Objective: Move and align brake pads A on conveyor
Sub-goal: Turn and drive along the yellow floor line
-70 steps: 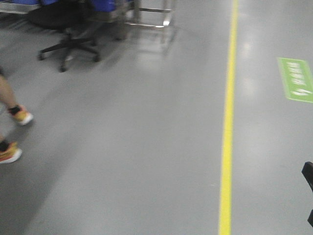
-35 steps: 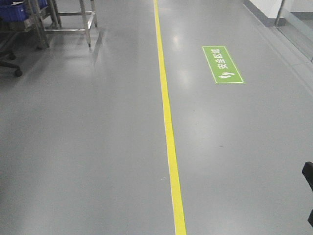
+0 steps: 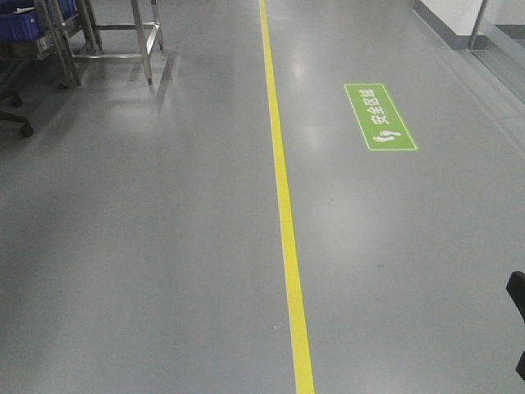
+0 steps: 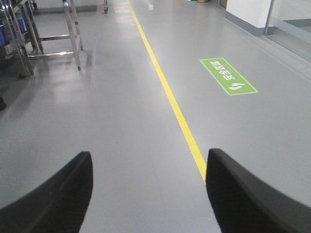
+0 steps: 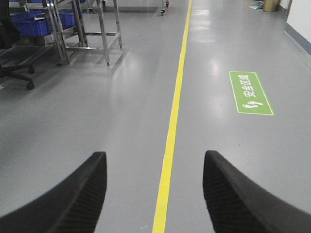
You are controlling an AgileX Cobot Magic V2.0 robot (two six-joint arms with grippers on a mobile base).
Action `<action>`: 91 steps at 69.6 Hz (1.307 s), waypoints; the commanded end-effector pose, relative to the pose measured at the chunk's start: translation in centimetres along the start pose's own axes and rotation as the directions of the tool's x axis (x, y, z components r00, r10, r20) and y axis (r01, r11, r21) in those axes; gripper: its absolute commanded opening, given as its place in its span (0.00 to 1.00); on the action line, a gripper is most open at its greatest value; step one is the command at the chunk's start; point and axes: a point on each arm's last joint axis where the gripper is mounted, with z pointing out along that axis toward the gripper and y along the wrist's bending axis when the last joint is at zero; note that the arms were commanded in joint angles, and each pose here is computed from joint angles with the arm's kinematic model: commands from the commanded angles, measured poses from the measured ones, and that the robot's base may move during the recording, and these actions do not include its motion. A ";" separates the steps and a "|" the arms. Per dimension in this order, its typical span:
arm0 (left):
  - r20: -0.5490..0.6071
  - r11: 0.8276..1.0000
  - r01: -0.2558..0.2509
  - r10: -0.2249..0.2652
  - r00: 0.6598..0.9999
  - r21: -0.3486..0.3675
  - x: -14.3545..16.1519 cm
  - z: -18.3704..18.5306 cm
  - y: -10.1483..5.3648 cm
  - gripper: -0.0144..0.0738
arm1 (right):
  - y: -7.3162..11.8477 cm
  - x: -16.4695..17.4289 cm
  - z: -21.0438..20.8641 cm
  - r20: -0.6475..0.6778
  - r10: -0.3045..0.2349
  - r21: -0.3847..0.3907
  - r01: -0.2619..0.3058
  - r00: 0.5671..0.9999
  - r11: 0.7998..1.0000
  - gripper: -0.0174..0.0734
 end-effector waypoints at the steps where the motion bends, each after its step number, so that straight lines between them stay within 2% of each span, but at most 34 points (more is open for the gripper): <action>1: 0.091 1.000 0.002 -0.002 0.996 0.003 -1.4 -0.2 0.0 0.72 | 0.0 -1.5 -0.2 0.093 -0.006 0.007 0.005 0.996 1.000 0.65; 91: 0.091 1.000 0.002 -0.002 0.996 0.003 -1.4 -0.2 0.0 0.72 | 0.0 -1.5 -0.2 0.094 -0.006 0.007 0.005 0.996 1.000 0.65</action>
